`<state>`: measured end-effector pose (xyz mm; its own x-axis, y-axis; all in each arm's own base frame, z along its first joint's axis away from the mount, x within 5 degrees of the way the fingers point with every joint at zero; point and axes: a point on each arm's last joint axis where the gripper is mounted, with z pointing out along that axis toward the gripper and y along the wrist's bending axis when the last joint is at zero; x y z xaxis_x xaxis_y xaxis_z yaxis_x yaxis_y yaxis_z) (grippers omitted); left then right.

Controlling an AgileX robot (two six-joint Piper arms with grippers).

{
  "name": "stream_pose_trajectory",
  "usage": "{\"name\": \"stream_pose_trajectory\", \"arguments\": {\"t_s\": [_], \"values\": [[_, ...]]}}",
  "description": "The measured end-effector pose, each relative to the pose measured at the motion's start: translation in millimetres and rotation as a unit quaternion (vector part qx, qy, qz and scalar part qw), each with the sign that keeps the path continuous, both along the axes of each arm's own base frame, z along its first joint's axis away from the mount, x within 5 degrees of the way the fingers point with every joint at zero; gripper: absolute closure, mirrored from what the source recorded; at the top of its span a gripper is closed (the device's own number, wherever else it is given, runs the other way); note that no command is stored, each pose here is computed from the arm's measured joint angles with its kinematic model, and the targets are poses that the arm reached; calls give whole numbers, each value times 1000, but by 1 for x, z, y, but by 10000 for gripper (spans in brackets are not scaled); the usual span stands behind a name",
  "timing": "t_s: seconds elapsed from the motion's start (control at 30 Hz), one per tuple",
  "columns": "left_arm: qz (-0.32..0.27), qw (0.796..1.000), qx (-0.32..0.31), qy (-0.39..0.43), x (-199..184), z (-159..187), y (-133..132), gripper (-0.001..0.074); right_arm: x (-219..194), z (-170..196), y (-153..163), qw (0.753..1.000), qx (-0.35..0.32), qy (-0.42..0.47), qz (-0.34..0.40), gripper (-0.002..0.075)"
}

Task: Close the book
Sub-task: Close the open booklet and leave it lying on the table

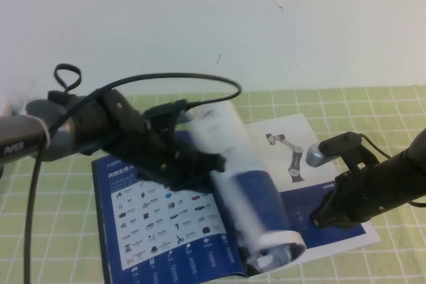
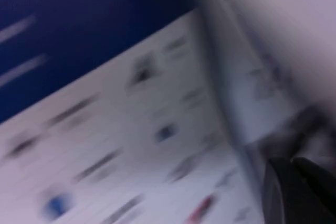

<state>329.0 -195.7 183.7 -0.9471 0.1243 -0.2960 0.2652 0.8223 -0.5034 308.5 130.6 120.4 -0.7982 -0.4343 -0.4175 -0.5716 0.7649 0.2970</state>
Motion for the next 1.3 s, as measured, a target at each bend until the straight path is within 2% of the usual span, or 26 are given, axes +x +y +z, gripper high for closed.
{"name": "stream_pose_trajectory", "arguments": {"t_s": [0.13,0.27,0.4,0.47,0.6,0.7,0.77,0.87,0.97,1.3], "values": [[-33,997,-52,-39,2,20,-23,738,-1,29,-1,999,7,-45,3,729],[-74,993,-65,-64,4,32,-31,738,-8,89,-9,989,23,-145,-7,729],[-103,991,-27,-81,4,41,-26,738,-28,142,-15,975,49,-218,-3,729],[-96,992,14,-86,4,49,-14,738,-35,150,-14,974,58,-220,10,729],[-64,990,109,-63,3,59,20,738,-31,130,-11,983,51,-174,31,729],[-47,981,185,-23,3,56,47,738,-19,93,-7,992,36,-115,34,729],[-38,977,211,2,4,51,59,738,-13,69,-6,996,26,-80,32,729],[-27,973,227,25,6,44,70,738,-7,35,-4,999,12,-28,33,729],[-16,971,234,41,10,35,81,738,-6,16,-4,999,5,0,33,729],[20,964,248,95,19,0,114,738,-6,1,-4,999,-1,21,32,729]]}}
